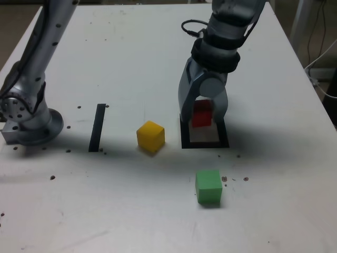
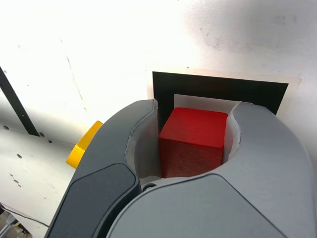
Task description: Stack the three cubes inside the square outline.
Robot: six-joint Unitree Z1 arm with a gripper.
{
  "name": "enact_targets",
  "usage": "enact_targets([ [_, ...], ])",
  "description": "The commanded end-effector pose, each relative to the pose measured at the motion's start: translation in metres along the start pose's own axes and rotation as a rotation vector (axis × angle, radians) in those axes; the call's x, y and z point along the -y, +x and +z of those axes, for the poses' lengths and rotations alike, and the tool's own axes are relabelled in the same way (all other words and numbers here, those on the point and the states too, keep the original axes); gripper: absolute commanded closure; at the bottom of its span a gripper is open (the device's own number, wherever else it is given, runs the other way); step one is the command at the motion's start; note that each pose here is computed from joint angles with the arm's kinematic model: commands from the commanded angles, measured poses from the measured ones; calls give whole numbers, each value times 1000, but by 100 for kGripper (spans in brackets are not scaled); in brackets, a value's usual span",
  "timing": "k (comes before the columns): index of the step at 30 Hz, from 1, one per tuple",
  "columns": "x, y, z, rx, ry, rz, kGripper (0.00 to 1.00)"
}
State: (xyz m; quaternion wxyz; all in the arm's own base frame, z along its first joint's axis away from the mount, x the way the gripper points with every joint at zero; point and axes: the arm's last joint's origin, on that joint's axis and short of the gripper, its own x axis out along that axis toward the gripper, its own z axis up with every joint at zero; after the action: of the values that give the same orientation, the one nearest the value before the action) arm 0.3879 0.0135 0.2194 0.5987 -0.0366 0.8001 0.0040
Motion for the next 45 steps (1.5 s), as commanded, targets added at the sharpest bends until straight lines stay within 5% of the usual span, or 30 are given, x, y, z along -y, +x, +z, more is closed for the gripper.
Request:
enact_targets([
  [1, 0, 4, 3, -6, 1, 2, 76],
  [5, 0, 6, 4, -6, 2, 2, 70],
  [10, 1, 11, 7, -1, 9, -3, 19],
  [13, 1, 12, 7, 4, 12, -4, 4],
  [25, 1, 9, -1, 11, 12, 10, 1],
  [36, -1, -32, -59, 103, -42, 113, 0],
  [45, 7, -12, -107, 60, 31, 131, 0],
])
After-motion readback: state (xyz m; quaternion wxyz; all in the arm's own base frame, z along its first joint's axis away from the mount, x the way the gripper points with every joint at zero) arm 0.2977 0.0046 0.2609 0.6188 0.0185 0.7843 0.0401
